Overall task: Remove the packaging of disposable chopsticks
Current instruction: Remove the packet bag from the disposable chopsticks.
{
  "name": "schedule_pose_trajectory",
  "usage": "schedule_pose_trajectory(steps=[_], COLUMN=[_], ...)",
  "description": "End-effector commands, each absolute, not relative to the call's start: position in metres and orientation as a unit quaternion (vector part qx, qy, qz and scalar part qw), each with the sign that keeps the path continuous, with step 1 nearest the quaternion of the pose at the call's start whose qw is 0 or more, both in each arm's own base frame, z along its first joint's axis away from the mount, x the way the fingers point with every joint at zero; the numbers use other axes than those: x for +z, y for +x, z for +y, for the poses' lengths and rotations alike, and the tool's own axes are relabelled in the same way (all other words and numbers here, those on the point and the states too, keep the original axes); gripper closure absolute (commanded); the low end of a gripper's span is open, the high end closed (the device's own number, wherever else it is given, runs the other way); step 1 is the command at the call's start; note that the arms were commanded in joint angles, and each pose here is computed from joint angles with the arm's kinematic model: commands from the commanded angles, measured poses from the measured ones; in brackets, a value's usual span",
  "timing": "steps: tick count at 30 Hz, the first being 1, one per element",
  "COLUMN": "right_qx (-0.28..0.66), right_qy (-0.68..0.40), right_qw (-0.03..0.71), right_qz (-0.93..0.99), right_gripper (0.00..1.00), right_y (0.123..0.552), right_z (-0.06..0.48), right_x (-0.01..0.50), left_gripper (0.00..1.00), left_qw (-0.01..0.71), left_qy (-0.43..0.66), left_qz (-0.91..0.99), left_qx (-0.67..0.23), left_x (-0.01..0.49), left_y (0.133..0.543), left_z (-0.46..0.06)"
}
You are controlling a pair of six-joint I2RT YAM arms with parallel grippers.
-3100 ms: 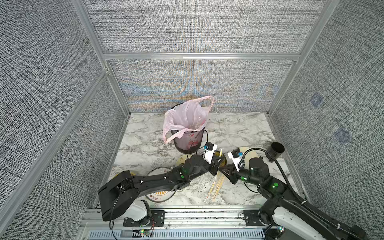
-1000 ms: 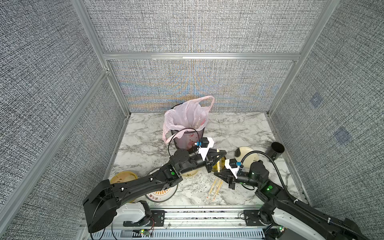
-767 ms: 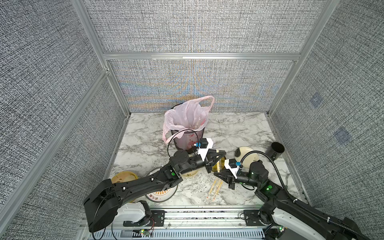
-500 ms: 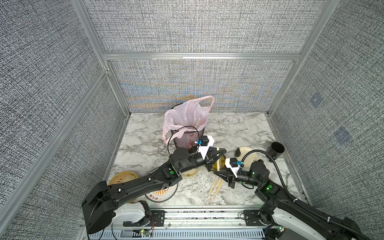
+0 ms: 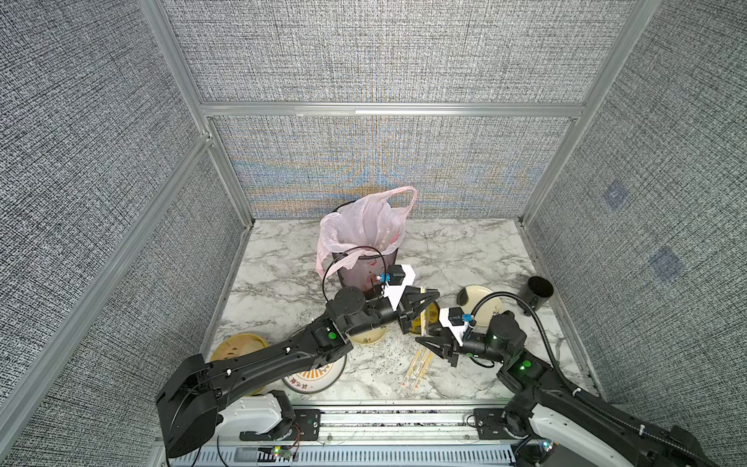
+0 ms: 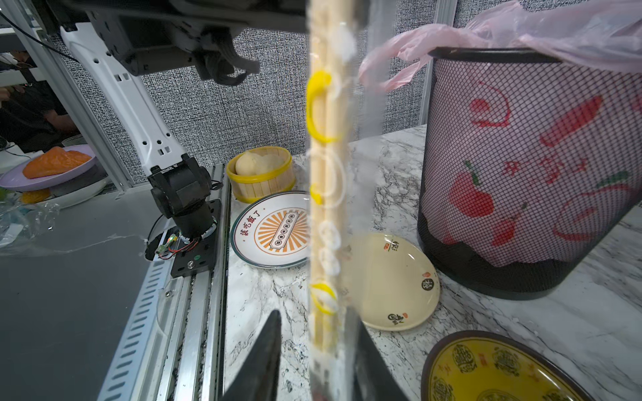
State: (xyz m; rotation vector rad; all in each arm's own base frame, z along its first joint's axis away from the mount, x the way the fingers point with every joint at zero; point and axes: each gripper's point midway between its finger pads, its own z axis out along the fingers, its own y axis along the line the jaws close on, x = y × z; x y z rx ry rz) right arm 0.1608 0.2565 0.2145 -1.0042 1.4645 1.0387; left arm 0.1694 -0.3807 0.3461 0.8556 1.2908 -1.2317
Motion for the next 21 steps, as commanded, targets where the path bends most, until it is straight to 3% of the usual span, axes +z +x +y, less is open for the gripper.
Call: schedule_pose_trajectory(steps=[1,5,9,13,14,16,18,21], right_qx=[0.431,0.433,0.432,0.431,0.432,0.437,0.440,0.442], right_qy=[-0.413,-0.412,-0.413,-0.415,-0.417,-0.424,-0.428,-0.431], right_qw=[0.527,0.531,0.531,0.529,0.527,0.521,0.517,0.514], right_qz=[0.605,0.601,0.600,0.602,0.601,0.599,0.596,0.595], right_gripper=[0.72,0.78,1.00,1.00,1.00,1.00,1.00,1.00], right_y=[0.164,0.164,0.164,0.163,0.163,0.161,0.160,0.158], right_z=[0.257,0.257,0.257,0.257,0.258,0.260,0.261,0.262], right_x=[0.222,0.224,0.223,0.220,0.220,0.219,0.219,0.218], left_gripper=[1.00,1.00,1.00,1.00,0.98,0.80,0.71,0.69], left_qw=[0.556,0.556,0.558,0.565,0.565,0.567,0.568,0.571], left_qy=[0.361,0.358,0.358,0.353,0.352,0.352,0.355,0.354], left_qz=[0.529,0.538,0.540,0.539,0.539,0.534,0.523,0.512], left_qx=[-0.529,-0.523,-0.518,-0.515,-0.515,-0.518,-0.527,-0.535], left_x=[0.352,0.346,0.343,0.344,0.345,0.351,0.357,0.365], left_y=[0.167,0.171,0.171,0.171,0.171,0.170,0.166,0.160], left_z=[-0.380,-0.381,-0.379,-0.374,-0.374,-0.371,-0.369,-0.363])
